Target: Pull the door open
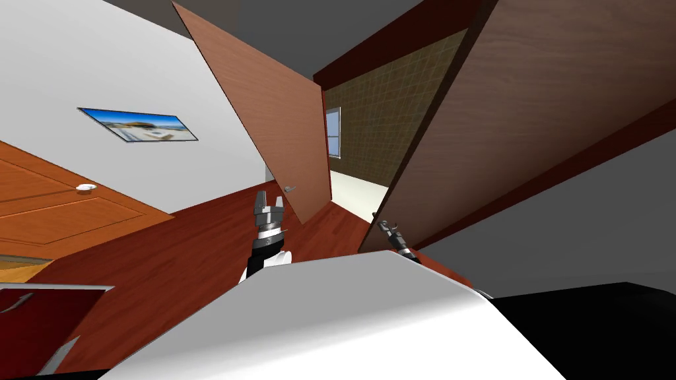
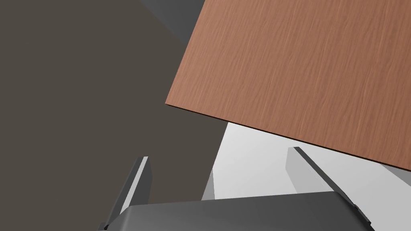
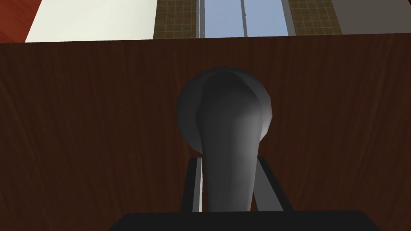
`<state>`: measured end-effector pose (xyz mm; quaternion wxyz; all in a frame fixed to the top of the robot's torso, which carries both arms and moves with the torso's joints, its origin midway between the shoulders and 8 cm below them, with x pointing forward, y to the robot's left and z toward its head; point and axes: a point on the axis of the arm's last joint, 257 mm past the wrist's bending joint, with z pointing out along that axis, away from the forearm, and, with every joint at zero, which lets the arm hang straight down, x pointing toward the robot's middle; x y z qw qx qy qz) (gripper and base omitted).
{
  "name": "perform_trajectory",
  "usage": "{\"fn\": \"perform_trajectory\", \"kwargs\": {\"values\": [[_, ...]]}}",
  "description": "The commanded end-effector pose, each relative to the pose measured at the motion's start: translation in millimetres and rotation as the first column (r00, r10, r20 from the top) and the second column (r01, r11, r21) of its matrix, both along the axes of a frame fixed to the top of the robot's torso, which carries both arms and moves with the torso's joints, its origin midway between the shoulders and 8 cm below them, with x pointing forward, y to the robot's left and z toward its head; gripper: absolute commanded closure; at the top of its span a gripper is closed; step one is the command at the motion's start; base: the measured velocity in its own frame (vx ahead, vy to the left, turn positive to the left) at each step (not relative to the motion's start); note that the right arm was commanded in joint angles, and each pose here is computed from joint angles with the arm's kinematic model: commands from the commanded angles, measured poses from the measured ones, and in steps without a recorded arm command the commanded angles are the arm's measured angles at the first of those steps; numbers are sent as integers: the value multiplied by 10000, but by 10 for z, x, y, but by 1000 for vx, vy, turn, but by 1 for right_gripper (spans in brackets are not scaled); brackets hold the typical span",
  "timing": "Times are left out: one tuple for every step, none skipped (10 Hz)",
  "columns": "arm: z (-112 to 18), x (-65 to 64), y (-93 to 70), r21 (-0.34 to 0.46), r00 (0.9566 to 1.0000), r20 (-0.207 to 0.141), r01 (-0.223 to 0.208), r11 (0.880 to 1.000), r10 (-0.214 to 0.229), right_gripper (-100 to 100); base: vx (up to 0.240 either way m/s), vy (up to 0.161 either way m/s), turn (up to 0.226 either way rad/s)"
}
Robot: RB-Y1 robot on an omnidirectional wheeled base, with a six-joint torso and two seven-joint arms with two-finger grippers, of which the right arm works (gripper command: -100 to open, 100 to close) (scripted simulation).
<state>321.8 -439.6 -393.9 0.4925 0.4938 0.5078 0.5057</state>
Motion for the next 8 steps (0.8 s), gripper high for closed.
{"fn": "perform_trajectory", "kwargs": {"values": [[23,-107,-6,7,9998,36,-172,9999,172,100,-184,-86,140],[5,-72,9,21,9999,10,-122,9999,122,100,-85,-36,35],[-5,-147,20,46,9998,-4,-212,9998,212,100,-162,-29,201],[-4,-162,17,44,9997,-2,-224,9997,224,100,-210,-85,171],[1,-212,5,36,9997,7,-263,9996,263,100,-217,-74,231],[4,-248,-4,31,9996,13,-291,9996,291,100,-231,-81,184],[8,-284,-12,26,9995,18,-320,9995,320,100,-240,-74,196],[12,-319,-20,21,9994,24,-348,9994,348,100,-234,-59,185]]}}
